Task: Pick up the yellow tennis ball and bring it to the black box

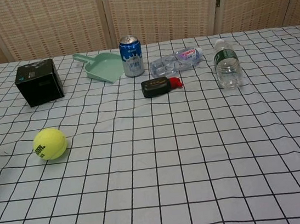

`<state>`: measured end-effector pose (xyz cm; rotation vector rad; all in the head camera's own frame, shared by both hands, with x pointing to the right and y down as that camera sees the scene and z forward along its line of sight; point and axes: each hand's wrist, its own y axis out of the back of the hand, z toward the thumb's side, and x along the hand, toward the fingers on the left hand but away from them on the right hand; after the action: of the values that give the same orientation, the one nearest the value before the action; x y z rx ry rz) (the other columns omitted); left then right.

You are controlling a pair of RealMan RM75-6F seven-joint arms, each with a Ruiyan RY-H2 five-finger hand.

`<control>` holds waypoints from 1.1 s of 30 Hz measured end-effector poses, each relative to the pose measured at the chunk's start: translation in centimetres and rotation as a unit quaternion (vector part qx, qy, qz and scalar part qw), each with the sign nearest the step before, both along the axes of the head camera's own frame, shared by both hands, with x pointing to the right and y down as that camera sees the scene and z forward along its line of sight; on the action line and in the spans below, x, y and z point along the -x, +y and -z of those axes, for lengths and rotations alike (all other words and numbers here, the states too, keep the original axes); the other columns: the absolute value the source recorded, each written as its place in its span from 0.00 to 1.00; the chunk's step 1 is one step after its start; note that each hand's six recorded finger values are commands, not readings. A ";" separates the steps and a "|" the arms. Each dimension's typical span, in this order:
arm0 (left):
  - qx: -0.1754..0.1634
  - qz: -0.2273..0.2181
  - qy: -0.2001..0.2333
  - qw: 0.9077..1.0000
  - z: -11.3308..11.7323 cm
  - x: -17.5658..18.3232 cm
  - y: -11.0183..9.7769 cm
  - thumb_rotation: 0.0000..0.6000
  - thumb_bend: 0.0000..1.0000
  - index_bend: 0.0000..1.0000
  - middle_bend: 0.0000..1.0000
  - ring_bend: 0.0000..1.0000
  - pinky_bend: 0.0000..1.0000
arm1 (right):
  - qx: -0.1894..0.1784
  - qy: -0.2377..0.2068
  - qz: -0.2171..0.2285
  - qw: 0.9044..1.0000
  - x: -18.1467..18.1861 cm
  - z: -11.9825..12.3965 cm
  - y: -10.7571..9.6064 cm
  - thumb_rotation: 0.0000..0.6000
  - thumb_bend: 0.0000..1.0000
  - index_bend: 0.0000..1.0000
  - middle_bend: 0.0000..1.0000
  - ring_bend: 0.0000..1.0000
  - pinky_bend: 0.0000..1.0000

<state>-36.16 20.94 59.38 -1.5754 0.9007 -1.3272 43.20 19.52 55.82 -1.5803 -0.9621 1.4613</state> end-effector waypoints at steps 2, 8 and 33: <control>0.006 0.003 -0.003 1.000 -0.1 0.1 0.1 1.00 0.63 0.43 0.51 0.48 0.71 | 0.001 0.000 0.000 1.000 0.0 0.0 0.0 1.00 0.11 0.03 0.00 0.00 0.00; 0.020 0.009 -0.015 1.000 -0.6 0.8 0.4 1.00 0.63 0.43 0.51 0.48 0.71 | 0.003 0.001 0.001 1.000 0.0 -0.1 0.0 1.00 0.11 0.03 0.00 0.00 0.00; 0.196 0.036 0.118 0.973 -2.2 -4.4 7.4 1.00 0.74 0.55 0.67 0.63 0.90 | 0.004 0.004 -0.004 1.000 -0.2 -0.4 -0.2 1.00 0.11 0.03 0.00 0.00 0.00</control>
<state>-31.73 28.31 61.56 -2.0560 0.8823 -1.4540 43.38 19.36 56.22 -1.5771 -0.9596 1.4778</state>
